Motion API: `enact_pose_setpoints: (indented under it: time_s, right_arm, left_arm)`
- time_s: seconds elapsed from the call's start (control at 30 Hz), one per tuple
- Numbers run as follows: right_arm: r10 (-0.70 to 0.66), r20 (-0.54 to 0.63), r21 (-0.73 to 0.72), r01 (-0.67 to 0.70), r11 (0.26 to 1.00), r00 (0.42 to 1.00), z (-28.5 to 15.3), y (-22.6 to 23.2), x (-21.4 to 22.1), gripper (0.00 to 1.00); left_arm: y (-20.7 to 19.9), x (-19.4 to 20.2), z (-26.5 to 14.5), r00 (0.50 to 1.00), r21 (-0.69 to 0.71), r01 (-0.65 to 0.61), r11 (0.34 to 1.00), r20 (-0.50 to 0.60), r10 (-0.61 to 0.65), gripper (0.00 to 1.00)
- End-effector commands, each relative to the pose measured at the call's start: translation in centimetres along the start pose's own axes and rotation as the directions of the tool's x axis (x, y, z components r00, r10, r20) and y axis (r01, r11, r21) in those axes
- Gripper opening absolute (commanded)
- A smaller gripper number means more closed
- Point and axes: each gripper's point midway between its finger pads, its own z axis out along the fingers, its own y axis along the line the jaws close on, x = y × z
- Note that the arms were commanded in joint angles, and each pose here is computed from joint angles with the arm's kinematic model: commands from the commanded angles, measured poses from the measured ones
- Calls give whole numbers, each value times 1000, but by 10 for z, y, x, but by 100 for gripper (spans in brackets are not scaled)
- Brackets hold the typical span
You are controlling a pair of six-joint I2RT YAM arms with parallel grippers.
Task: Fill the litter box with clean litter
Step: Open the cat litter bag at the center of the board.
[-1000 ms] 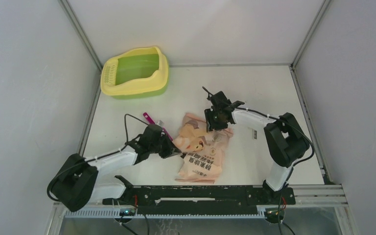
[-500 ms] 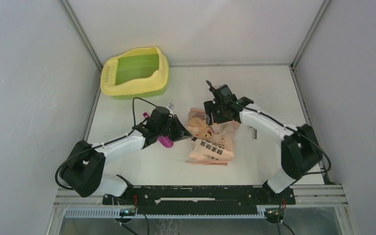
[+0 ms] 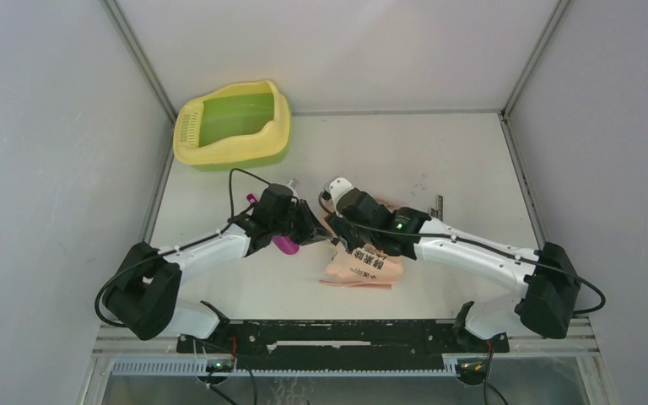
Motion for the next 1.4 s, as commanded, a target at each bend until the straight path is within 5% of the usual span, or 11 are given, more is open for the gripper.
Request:
enact_pose_setpoints:
  time_s: [0.0, 0.43, 0.83, 1.37]
  right_arm:
    - [-112, 26, 74, 109, 991, 993, 11, 1, -5, 58]
    - [-198, 32, 52, 196, 979, 980, 31, 34, -1, 64]
    - [-190, -4, 178, 188, 966, 982, 45, 13, 4, 56]
    - [-154, 47, 170, 144, 975, 987, 31, 4, -5, 54]
  left_arm:
    - [-31, -6, -10, 999, 101, -34, 994, 16, 32, 19]
    - [-37, -9, -17, 999, 129, -23, 991, 44, 17, 21]
    - [-41, -9, -21, 999, 146, -19, 989, 51, 12, 20]
    - [-32, -6, -15, 999, 131, -10, 991, 43, 4, 20]
